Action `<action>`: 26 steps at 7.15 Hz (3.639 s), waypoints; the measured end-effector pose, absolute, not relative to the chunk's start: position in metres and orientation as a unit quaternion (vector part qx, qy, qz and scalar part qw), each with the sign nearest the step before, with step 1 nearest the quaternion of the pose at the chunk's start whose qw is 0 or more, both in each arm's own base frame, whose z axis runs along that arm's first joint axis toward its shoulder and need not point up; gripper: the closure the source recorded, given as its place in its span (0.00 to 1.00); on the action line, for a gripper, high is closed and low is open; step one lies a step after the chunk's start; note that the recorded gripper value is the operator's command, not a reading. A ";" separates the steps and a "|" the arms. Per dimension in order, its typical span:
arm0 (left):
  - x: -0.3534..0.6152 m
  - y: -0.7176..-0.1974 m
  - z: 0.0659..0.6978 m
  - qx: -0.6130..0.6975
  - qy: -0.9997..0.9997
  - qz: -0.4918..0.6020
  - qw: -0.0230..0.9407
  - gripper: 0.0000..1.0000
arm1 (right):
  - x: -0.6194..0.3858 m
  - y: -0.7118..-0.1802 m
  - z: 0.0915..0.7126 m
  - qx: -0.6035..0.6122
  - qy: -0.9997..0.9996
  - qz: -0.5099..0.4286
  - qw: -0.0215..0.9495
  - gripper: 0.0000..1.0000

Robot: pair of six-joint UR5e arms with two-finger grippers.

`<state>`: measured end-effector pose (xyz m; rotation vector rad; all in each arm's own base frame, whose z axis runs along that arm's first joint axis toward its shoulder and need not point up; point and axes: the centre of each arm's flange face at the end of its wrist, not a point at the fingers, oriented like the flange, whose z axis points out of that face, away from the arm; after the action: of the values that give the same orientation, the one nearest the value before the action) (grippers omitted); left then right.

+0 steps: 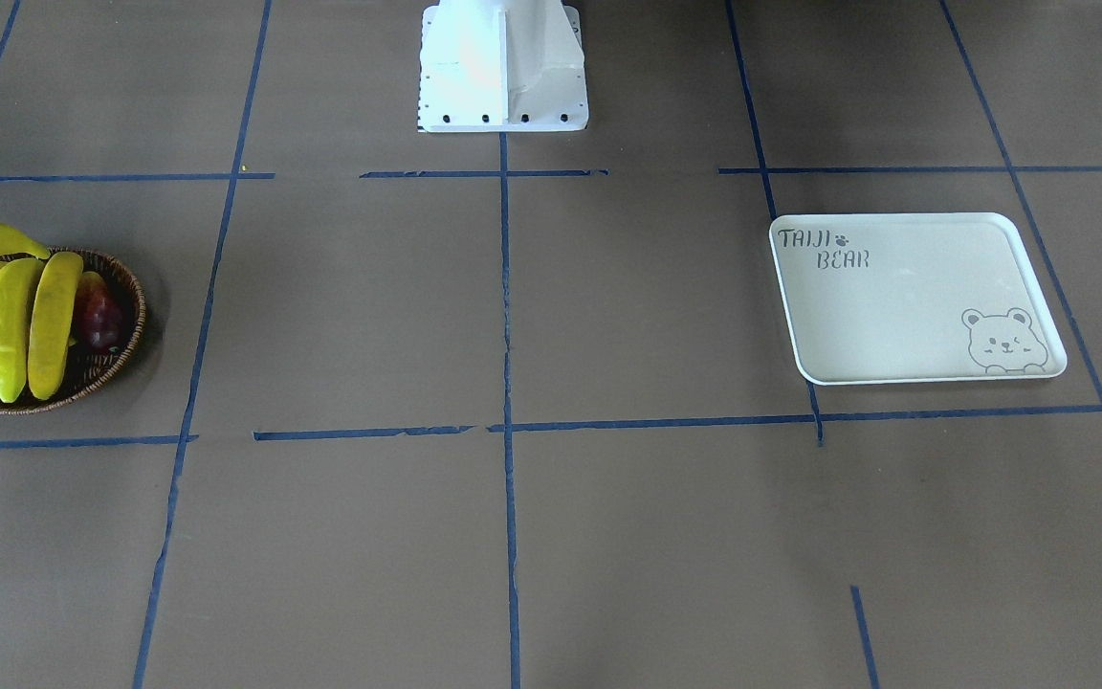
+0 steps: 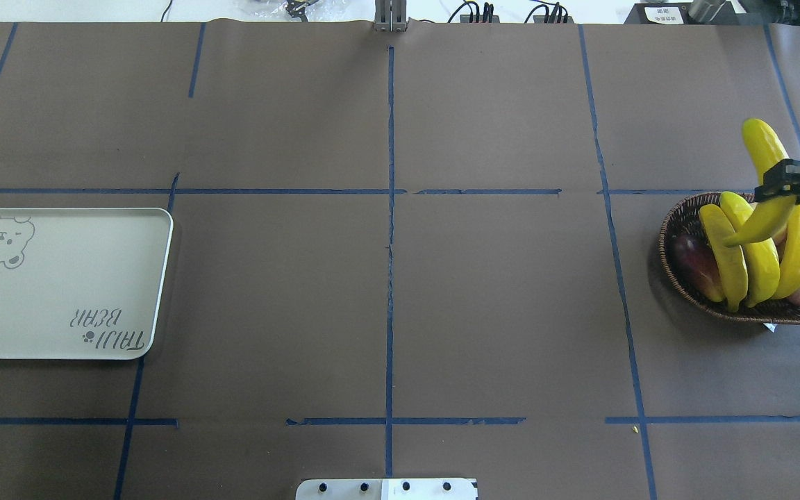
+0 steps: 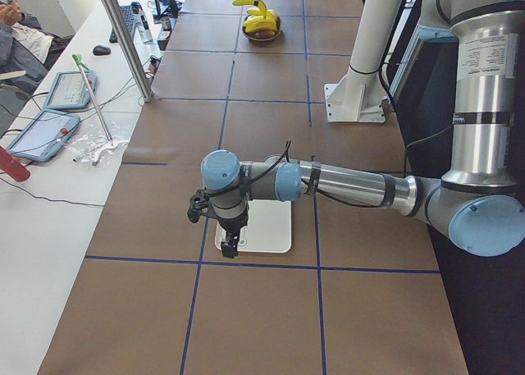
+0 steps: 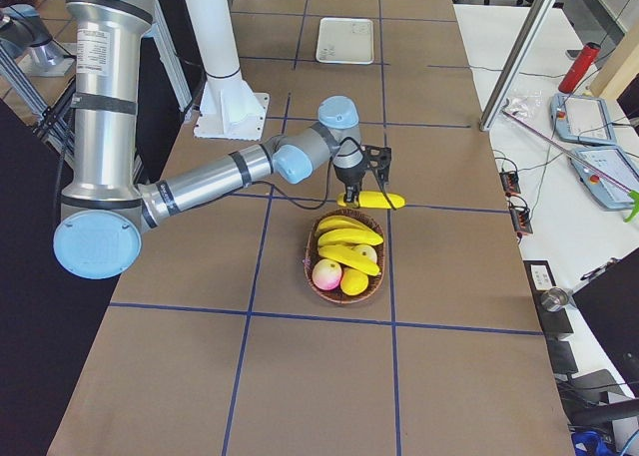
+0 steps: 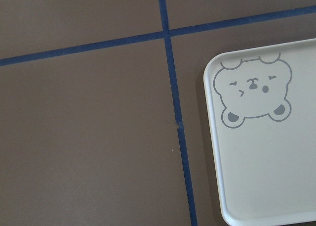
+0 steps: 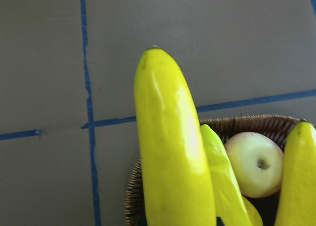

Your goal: Transfer all bananas from basket to plate

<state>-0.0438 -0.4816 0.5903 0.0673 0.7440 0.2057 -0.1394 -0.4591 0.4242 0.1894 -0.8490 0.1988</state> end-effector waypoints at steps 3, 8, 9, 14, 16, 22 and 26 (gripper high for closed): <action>-0.033 -0.534 0.517 0.094 0.378 0.116 0.914 0.00 | -0.233 -0.494 0.338 0.115 -0.462 0.040 0.878 0.99; 0.150 -0.566 0.386 0.073 0.491 0.103 0.862 0.00 | -0.414 -0.454 0.183 0.149 -0.523 0.034 0.839 0.98; 0.190 -0.566 0.354 0.065 0.509 0.097 0.853 0.00 | -0.441 -0.443 0.164 0.160 -0.526 0.038 0.834 0.98; 0.294 -0.553 0.239 0.013 0.605 -0.015 0.796 0.00 | -0.514 -0.424 0.098 0.161 -0.545 0.083 0.819 1.00; 0.337 -0.536 0.209 0.011 0.628 -0.068 0.775 0.00 | -0.524 -0.421 0.083 0.155 -0.551 0.093 0.815 0.99; 0.402 -0.518 0.180 -0.007 0.655 -0.120 0.746 0.17 | -0.537 -0.411 0.069 0.149 -0.580 0.113 0.793 0.99; 0.407 -0.522 0.188 -0.010 0.650 -0.125 0.750 1.00 | -0.536 -0.410 0.069 0.150 -0.580 0.111 0.793 0.33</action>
<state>0.4072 -0.5222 0.1884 -0.0219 1.4205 -0.2724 -0.5363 -0.4102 0.0686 0.3224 -1.2478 0.2392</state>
